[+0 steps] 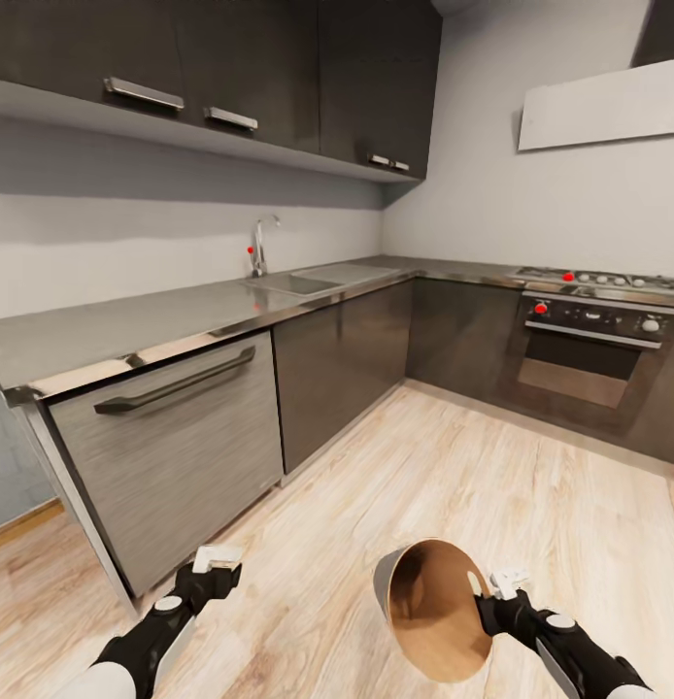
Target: Put the three can of soda from the living room inside the tash can in the kitchen.
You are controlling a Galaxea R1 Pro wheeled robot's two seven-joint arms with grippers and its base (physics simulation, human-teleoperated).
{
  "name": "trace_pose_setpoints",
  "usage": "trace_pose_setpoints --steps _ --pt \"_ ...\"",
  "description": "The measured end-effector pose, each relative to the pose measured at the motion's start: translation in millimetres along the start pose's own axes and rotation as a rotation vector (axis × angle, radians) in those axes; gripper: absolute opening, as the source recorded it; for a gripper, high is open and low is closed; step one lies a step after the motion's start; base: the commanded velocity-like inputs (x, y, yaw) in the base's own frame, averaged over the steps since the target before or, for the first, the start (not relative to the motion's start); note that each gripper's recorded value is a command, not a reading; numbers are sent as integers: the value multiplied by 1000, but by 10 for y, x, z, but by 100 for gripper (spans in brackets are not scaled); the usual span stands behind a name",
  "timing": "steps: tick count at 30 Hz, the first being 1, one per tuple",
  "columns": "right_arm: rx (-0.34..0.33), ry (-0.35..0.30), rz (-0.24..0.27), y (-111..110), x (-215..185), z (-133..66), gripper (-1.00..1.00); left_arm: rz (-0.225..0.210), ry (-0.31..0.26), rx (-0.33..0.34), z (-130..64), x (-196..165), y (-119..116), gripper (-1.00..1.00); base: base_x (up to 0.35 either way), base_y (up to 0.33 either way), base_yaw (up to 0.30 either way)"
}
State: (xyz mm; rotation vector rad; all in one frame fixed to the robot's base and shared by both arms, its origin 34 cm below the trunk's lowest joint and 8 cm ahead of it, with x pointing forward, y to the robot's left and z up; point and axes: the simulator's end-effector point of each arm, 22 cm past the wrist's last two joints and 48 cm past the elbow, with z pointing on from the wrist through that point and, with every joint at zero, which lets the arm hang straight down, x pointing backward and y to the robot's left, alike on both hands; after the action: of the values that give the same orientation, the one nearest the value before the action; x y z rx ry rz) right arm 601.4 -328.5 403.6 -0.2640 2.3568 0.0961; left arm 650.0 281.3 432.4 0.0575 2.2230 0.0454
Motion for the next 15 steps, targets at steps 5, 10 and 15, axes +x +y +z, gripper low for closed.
trace_pose_setpoints --steps 5,10,15 --pt "6 -6 -15 -53 39 -120 -100 0 5 7 -159 286 -17 100 0 0 0" --pt "2 -25 -32 -33 47 -235 -100 18 -30 -20 -314 369 267 100 0 0 0" --pt "-3 -51 -60 -87 8 -408 -100 36 -49 -18 -405 293 462 100 0 0 0"
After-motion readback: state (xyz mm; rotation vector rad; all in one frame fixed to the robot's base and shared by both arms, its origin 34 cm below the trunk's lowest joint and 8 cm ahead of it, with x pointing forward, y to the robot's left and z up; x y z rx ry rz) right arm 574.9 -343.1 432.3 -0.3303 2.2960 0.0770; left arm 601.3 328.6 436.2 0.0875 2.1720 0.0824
